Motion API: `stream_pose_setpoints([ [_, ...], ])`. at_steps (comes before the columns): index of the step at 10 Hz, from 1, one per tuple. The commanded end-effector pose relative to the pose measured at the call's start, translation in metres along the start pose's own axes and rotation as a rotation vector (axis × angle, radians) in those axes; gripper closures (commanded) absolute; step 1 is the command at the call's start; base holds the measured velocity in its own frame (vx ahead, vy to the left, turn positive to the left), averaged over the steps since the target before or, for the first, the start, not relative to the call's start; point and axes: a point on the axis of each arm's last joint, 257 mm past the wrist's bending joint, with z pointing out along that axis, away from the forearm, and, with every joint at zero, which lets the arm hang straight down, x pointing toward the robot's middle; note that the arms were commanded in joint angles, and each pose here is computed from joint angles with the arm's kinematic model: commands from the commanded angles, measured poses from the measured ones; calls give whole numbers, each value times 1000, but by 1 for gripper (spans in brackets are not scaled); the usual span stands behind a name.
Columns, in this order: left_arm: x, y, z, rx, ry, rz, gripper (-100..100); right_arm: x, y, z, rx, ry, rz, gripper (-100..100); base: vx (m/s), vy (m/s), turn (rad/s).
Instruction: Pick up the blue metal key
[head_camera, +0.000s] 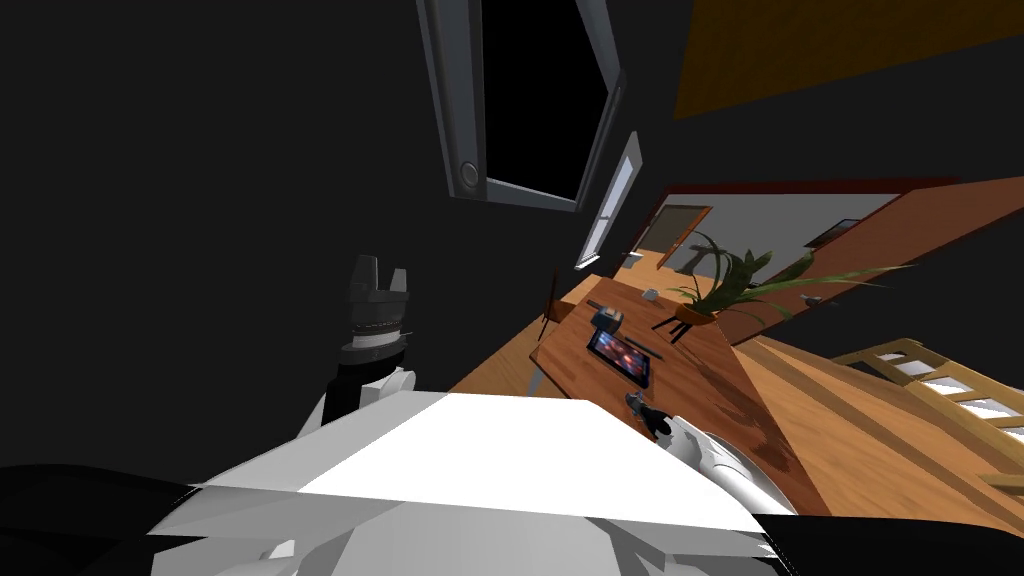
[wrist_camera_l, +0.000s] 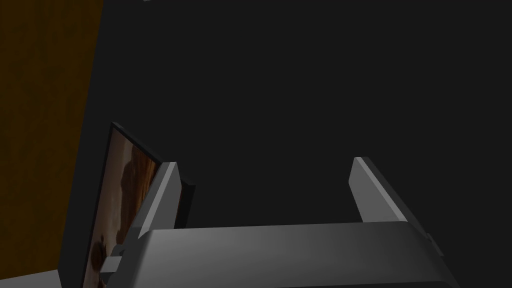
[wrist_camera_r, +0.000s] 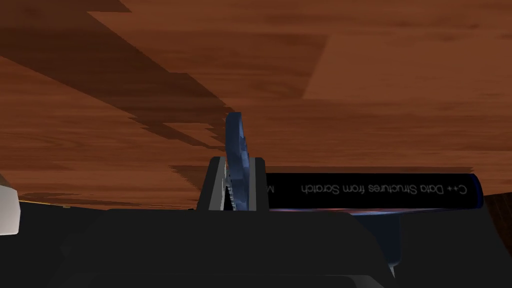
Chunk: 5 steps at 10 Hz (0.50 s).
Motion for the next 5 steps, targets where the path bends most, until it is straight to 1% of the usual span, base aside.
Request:
stream_pose_setpoints([
  [1, 0, 0, 0, 0, 0, 0, 0, -7, 1, -4, -10, -1, -13, 100, 1, 42, -48],
  [3, 0, 0, 0, 0, 0, 0, 0, -10, 0, -7, -13, 1, -18, 100, -3, 53, -44],
  [4, 0, 0, 0, 0, 0, 0, 0, -9, 1, -6, -13, -1, -17, 100, -3, 22, -8],
  [5, 0, 0, 0, 0, 0, 0, 0, -10, 1, -6, -14, 0, -18, 0, 0, 0, 0],
])
